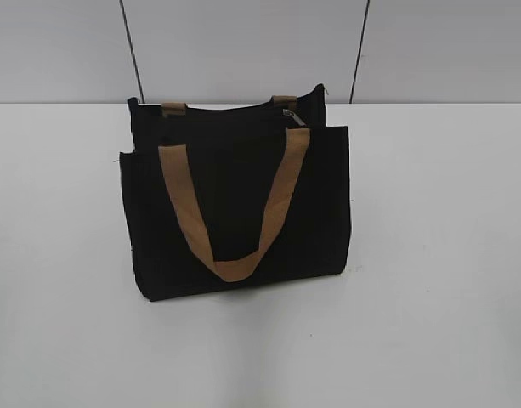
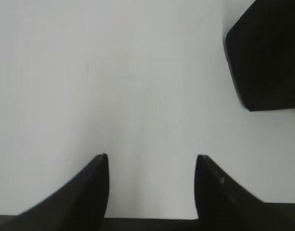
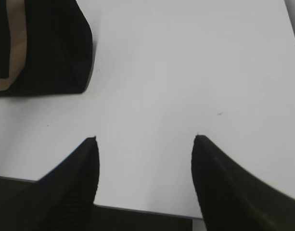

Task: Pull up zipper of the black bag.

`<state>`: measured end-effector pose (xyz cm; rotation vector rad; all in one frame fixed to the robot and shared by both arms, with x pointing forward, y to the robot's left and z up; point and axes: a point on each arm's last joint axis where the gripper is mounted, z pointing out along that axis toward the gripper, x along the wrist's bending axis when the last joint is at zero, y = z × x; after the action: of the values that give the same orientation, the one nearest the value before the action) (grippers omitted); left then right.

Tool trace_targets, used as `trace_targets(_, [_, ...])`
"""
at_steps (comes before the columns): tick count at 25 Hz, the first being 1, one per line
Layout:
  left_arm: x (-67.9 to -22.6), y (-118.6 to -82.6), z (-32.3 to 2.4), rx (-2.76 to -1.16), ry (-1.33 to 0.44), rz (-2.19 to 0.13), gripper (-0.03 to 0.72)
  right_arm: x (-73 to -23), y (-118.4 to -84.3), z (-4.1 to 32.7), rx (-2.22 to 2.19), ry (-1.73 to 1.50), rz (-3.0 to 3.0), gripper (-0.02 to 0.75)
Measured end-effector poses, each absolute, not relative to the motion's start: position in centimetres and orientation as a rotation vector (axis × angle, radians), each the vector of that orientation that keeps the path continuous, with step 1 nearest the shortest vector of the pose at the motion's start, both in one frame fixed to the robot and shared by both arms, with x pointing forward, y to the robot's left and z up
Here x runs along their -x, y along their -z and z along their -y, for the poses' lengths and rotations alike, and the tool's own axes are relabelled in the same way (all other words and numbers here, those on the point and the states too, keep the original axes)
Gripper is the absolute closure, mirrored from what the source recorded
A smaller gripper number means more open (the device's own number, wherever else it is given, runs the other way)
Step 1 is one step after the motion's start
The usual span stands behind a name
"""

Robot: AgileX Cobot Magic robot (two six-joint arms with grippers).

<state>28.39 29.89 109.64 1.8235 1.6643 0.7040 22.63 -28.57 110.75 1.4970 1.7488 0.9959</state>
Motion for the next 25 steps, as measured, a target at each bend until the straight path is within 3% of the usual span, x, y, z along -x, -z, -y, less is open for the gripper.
trace_targets(6, [-25.0, -107.1, -30.3, -1.711, -0.818, -1.541, 0.302, -19.3, -110.2, 28.6, -1.333, -1.059, -1.664, 0.266])
trace_targets(11, [-22.4, -106.6, -30.4, -1.602, -0.86, -1.44, 0.307, -19.3, -109.8, 28.6, -1.311, -1.04, -1.678, 0.266])
trace_targets(19, [-22.7, -106.1, -30.0, -1.608, -0.839, -1.395, 0.307, -21.9, -105.4, 28.6, -1.433, -0.945, -1.804, 0.266])
trace_targets(25, [-22.9, -105.9, -29.9, -1.596, -0.836, -1.393, 0.307, -23.1, -104.5, 28.7, -1.456, -0.985, -1.743, 0.266])
